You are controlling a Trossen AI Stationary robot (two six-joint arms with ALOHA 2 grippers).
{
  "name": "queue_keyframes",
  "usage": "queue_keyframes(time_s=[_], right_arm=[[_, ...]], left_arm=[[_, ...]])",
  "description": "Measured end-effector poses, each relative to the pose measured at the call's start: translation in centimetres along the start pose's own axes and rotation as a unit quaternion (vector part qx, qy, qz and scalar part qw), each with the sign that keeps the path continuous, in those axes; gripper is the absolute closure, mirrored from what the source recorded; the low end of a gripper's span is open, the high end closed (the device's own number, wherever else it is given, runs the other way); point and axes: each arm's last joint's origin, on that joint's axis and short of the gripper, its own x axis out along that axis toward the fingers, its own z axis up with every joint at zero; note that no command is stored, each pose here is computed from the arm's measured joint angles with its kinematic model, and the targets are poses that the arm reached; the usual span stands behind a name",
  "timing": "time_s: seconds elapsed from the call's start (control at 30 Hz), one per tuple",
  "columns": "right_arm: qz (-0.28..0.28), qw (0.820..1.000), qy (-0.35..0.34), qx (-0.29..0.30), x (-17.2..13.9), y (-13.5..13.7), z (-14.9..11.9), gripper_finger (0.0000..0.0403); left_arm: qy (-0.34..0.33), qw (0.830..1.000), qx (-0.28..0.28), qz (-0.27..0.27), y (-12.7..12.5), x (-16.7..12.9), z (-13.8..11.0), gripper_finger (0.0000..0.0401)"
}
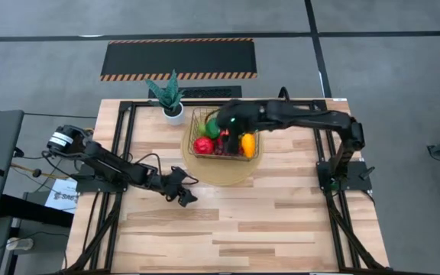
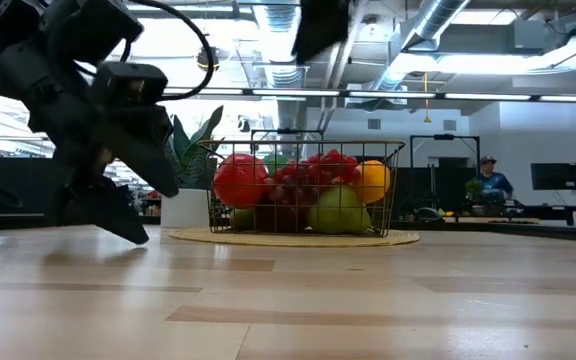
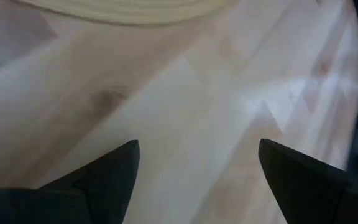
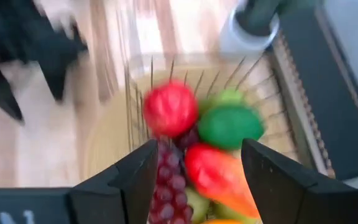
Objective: Build produce basket
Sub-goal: Return to Home Position
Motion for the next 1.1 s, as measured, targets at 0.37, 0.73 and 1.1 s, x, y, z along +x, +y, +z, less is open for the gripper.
queue_keyframes(time_s=[0.37,0.73,1.1], right_arm=[[0.019,0.989,-0.146,-0.009,-17.3,-1.1,1.5,0.0153],[0.064,0.967,-0.247,0.023,-29.7,-2.7,-5.3,0.0153],[0.056,0.939,-0.322,0.103,-26.5,0.3,-13.1,0.0153]], left_arm=[[-0.129,0.971,0.028,-0.202,-2.8,-8.4,5.8,0.0085],[-0.439,0.829,0.125,-0.323,-2.1,-22.2,6.6,0.0085],[-0.44,0.853,0.126,-0.252,3.5,-25.3,3.2,0.0085]])
